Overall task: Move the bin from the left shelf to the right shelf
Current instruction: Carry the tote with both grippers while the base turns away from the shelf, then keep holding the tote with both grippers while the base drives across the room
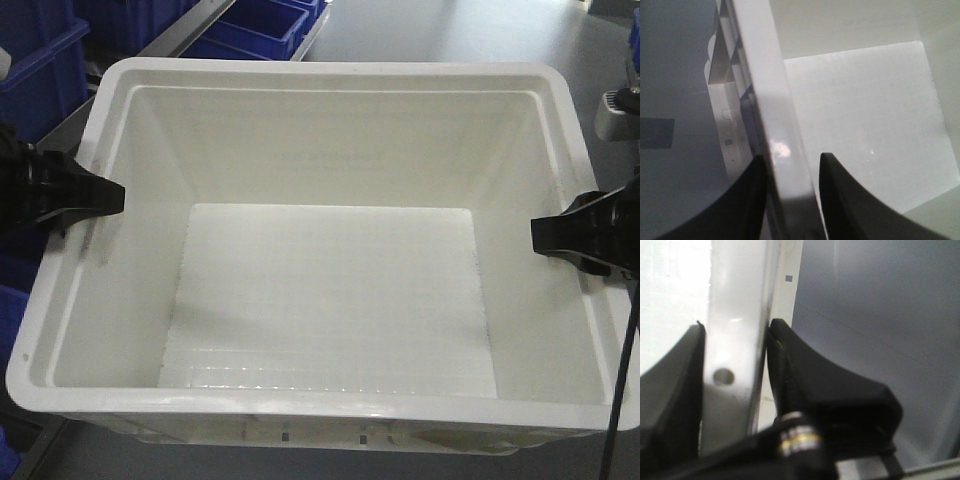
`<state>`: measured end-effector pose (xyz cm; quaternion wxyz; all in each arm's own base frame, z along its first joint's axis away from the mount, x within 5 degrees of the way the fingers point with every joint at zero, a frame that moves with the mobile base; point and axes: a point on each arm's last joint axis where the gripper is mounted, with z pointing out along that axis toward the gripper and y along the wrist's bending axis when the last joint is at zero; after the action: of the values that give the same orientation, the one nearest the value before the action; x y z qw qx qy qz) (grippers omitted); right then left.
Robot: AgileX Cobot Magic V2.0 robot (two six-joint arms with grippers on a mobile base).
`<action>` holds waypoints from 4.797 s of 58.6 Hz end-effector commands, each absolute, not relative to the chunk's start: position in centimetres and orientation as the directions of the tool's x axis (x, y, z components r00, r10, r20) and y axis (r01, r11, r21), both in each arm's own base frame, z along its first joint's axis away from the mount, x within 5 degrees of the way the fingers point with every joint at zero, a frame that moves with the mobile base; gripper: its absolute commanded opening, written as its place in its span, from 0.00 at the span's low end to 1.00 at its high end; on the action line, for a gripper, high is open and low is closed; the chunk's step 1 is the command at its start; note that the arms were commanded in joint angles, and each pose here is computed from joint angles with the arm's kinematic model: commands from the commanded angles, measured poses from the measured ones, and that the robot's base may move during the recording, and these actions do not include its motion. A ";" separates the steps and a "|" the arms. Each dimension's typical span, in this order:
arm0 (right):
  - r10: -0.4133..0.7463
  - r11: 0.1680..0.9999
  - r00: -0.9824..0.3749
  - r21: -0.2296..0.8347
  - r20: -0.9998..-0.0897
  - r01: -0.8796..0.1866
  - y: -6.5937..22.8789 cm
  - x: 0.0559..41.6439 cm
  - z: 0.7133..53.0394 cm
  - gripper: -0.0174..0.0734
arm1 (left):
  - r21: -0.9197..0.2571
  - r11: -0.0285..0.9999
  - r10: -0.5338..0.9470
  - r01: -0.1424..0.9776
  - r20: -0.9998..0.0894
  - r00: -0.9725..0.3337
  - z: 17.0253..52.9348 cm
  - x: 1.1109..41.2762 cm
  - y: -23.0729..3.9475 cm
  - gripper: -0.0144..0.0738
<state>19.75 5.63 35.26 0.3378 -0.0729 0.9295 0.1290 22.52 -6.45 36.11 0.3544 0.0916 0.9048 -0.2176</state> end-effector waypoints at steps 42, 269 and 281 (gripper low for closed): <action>0.006 0.929 -0.636 0.240 -0.772 -0.282 6.3 19.7 38.1 0.19 | -0.367 0.862 -0.081 0.349 -0.781 -0.620 39.1 22.4 -6.8 0.16; 0.007 0.929 -0.635 0.241 -0.772 -0.282 6.3 19.7 38.2 0.19 | -0.368 0.861 -0.078 0.350 -0.776 -0.626 39.0 22.4 -6.8 0.16; 0.007 0.929 -0.635 0.241 -0.772 -0.282 6.3 19.7 38.2 0.19 | -0.368 0.861 -0.078 0.350 -0.776 -0.626 39.0 22.4 -6.8 0.16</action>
<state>19.75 5.63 35.26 0.3379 -0.0733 0.9294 0.1288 22.51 -6.45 36.11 0.3541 0.0918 0.9049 -0.2176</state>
